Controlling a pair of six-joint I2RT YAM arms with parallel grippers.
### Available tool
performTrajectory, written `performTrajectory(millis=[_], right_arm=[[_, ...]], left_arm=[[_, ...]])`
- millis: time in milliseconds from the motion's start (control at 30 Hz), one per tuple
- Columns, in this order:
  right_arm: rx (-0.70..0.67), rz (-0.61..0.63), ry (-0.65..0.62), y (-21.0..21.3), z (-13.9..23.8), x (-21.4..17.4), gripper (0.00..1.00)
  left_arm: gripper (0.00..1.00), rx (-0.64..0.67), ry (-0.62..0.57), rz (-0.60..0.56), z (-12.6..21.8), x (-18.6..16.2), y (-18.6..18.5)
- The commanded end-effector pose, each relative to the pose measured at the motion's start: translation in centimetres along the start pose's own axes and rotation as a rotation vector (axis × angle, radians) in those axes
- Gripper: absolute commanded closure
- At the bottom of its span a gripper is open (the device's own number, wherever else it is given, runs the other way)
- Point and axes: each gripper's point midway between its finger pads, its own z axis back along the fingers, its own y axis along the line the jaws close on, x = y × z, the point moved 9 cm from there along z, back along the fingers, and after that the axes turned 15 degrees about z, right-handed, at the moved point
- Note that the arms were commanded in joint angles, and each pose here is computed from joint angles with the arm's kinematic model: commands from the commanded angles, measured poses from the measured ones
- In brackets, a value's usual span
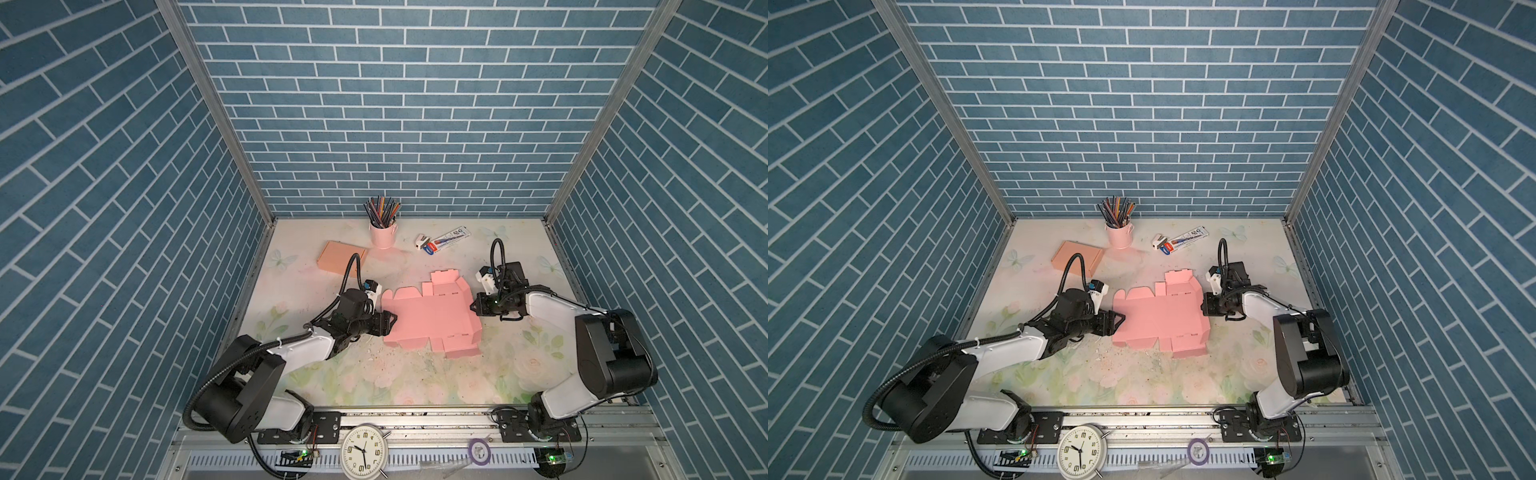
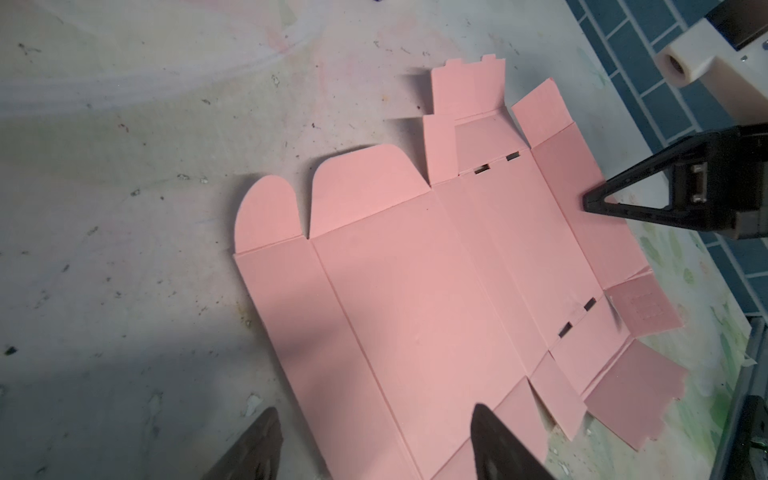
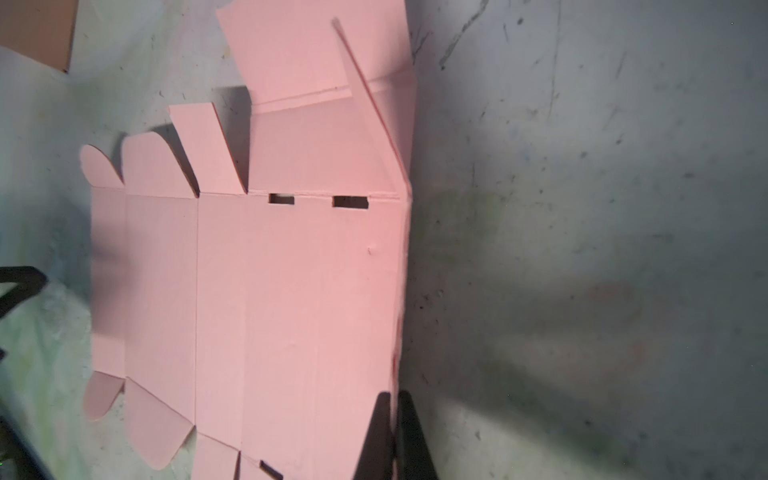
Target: Fold the paper box
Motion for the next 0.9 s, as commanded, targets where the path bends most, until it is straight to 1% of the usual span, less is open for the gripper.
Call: performTrajectory(millis=[0, 167, 267, 333, 467, 600, 700, 867], right_arm=[[-0.141, 0.151, 0.046, 1.6, 2.3, 1.0, 1.0], [-0.211, 0.279, 0.043, 4.2, 4.2, 2.0, 1.0], [-0.228, 0.359, 0.058, 5.5, 4.5, 2.4, 1.0], [-0.22, 0.393, 0.051, 6.1, 4.4, 2.7, 1.0], [-0.183, 0.455, 0.025, 7.2, 3.8, 3.5, 1.0], [-0.149, 0.514, -0.01, 8.2, 3.4, 4.7, 1.0], [-0.138, 0.544, -0.019, 8.5, 2.9, 5.3, 1.0], [-0.117, 0.558, -0.012, 8.7, 2.1, 5.9, 1.0]], left_arm=[[0.27, -0.026, 0.008, 0.002, 0.8, -0.3, -0.6], [0.29, -0.107, -0.018, -0.001, 1.6, 1.0, -2.4], [0.37, -0.155, -0.026, 0.001, 1.5, 2.0, -3.4], [0.47, -0.187, -0.038, 0.008, 1.2, 2.6, -3.8], [0.79, -0.211, -0.062, 0.022, -0.2, 4.5, -4.4], [0.99, -0.231, -0.078, 0.044, -1.8, 6.5, -4.4], [1.0, -0.234, -0.103, 0.03, -2.6, 8.1, -4.8], [1.0, -0.263, -0.1, 0.003, -4.2, 9.8, -5.6]])
